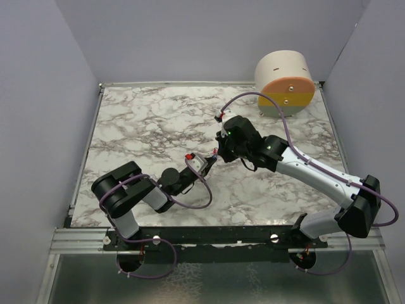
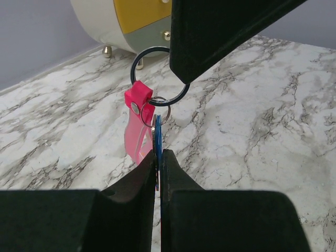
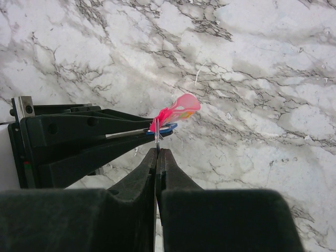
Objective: Put the keys on the keyring
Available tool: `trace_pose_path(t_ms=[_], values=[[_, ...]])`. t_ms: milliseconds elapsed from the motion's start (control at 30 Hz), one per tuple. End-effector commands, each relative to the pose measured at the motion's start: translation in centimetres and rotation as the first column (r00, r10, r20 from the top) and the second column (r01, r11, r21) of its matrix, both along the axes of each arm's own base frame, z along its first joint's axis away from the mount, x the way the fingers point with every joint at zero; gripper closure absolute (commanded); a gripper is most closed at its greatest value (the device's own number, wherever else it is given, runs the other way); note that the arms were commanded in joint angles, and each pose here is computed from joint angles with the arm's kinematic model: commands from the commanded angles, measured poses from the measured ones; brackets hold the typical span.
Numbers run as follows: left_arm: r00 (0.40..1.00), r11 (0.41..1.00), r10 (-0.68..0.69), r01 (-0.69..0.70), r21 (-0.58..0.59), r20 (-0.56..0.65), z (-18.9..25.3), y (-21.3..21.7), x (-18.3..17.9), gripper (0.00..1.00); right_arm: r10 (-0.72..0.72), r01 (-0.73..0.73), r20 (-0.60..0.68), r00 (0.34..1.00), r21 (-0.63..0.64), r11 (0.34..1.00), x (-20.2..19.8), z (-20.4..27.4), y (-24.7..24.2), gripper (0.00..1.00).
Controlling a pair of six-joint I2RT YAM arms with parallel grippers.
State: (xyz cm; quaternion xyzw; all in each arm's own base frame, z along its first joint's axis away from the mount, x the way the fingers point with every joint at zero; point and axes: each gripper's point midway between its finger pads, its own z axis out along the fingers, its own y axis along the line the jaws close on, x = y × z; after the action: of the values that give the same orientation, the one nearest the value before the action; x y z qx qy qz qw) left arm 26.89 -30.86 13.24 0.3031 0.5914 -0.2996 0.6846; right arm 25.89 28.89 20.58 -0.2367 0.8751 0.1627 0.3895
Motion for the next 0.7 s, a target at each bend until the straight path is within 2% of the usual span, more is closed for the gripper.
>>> trace_pose_path(t_ms=[0, 667], values=[[0.987, 0.984, 0.035, -0.007, -0.18, 0.157, 6.4, 1.0, -0.5, 1.0, -0.027, 0.026, 0.028, 0.999, 0.017, 1.0, 0.5, 0.6, -0.1, 0.99], [0.979, 0.984, 0.082, -0.051, -0.169, 0.184, 6.8, 3.0, -1.2, 1.0, -0.026, 0.027, 0.021, 0.999, -0.016, 1.0, 0.8, -0.1, 0.0, 0.99]])
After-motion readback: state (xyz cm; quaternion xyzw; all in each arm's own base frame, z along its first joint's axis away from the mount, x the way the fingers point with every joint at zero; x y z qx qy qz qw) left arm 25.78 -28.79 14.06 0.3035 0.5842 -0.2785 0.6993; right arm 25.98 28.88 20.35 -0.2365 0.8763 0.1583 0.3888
